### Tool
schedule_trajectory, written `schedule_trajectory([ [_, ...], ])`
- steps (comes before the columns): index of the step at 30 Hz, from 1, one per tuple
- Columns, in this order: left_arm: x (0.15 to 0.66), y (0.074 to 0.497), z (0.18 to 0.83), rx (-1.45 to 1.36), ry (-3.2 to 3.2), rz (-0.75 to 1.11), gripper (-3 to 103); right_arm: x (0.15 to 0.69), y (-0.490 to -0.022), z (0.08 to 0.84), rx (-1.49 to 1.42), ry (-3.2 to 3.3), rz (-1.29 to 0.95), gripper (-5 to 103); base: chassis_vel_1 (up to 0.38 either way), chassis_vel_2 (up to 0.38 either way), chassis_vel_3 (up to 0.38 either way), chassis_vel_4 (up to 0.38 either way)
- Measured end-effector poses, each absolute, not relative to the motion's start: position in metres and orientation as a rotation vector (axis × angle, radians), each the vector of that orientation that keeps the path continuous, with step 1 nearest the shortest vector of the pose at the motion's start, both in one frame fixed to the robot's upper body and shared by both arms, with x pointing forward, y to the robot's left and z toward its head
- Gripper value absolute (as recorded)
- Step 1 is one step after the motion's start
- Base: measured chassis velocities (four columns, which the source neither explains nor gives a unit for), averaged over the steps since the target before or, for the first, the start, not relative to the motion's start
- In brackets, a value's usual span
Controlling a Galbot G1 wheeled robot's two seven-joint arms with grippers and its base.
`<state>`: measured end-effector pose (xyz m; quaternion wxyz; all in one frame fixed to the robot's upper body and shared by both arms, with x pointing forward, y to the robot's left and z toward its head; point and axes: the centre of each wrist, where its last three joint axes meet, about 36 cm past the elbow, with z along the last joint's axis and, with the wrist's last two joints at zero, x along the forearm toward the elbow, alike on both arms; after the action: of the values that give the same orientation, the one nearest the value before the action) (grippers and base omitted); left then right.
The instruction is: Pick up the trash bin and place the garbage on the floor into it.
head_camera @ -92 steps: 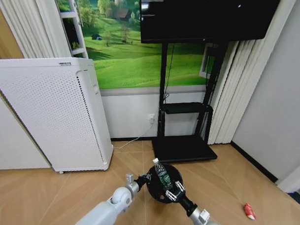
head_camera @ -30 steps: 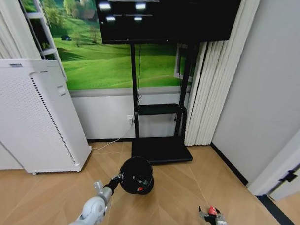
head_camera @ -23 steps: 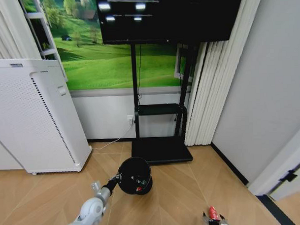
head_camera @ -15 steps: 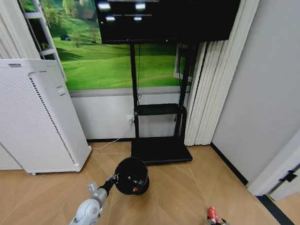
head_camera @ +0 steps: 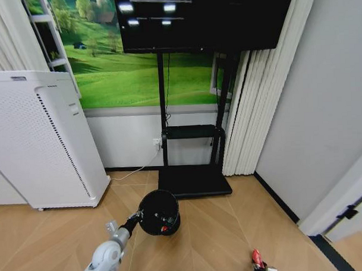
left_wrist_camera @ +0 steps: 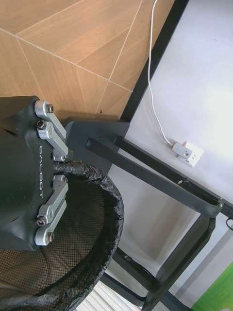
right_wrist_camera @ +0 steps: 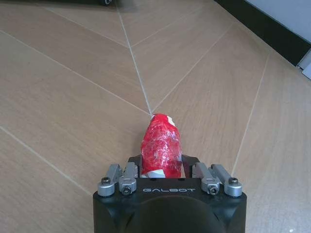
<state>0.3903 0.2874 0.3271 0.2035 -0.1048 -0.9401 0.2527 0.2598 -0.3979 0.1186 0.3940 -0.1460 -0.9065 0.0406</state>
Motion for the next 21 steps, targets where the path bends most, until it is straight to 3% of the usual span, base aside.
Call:
schedule_trajectory([
  [13,0.389,0.283,0.326,-0.304,-2.617,0.705,6,0.261,-0.392,0.132,-0.352,-2.34,0.077,41,0.0,0.0,0.0,0.0],
  [15,0.39,0.281,0.326,-0.312,-2.615,0.702,6,0.263,-0.391,0.15,-0.321,-2.401,0.075,31,0.0,0.0,0.0,0.0],
  [18,0.391,0.28,0.325,-0.317,-2.613,0.697,6,0.266,-0.389,0.164,-0.298,-2.446,0.075,25,0.0,0.0,0.0,0.0],
  [21,0.395,0.275,0.324,-0.328,-2.609,0.696,6,0.271,-0.38,0.2,-0.241,-2.547,0.087,10,0.0,0.0,0.0,0.0],
])
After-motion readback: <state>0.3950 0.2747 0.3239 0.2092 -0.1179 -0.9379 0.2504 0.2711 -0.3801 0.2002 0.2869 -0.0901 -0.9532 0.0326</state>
